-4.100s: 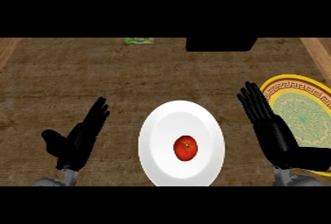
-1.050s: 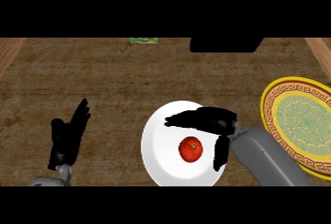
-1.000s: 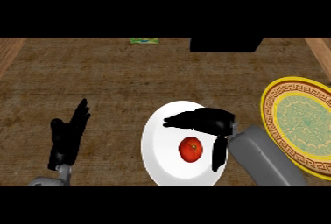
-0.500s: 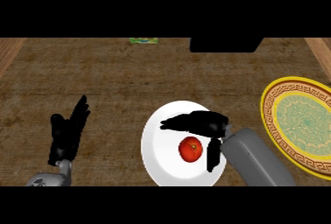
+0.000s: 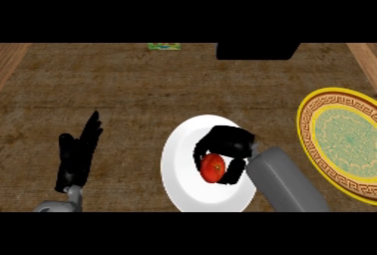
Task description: Pick the tomato from the plate and place it in the plate
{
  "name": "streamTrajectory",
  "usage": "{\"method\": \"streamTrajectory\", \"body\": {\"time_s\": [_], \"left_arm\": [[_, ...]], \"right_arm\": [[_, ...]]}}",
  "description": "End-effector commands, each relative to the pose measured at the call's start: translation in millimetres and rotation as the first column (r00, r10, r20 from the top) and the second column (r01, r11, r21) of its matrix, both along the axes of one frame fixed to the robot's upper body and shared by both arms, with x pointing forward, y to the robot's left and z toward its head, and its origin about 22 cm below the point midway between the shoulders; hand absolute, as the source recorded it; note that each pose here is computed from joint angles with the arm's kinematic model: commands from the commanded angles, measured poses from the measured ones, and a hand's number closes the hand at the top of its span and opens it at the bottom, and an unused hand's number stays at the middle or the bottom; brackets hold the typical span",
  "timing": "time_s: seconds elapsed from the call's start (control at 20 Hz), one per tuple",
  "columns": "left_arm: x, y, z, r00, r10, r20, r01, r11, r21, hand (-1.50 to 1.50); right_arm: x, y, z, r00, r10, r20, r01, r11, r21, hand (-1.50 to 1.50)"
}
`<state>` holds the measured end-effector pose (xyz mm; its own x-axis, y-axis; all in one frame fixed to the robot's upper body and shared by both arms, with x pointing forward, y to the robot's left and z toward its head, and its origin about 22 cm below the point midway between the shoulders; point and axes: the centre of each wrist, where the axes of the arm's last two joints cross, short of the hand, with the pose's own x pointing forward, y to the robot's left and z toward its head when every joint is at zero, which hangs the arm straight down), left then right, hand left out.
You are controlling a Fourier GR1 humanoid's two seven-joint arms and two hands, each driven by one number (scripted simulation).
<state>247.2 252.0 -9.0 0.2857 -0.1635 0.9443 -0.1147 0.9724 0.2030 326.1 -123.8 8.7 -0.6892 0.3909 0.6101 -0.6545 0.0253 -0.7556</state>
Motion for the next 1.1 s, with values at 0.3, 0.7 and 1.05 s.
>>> {"method": "streamTrajectory", "body": {"time_s": [0.3,0.7,1.05], "left_arm": [[-5.6,0.8,-6.7,1.0,0.029,-0.012,-0.029,1.0,0.001,0.0],[-4.0,17.6,-5.0,0.998,0.056,-0.006,-0.056,0.998,0.006,0.0],[-4.6,6.9,-4.8,0.999,0.044,-0.019,-0.045,0.999,-0.023,0.0]], "right_arm": [[-0.8,-47.4,-0.6,0.869,-0.465,0.171,0.469,0.883,0.015,1.5],[-33.1,-118.3,51.1,0.51,-0.763,0.398,0.785,0.601,0.147,1.5],[-81.7,-145.0,117.1,0.2,-0.894,0.4,0.81,0.381,0.447,1.5]]}}
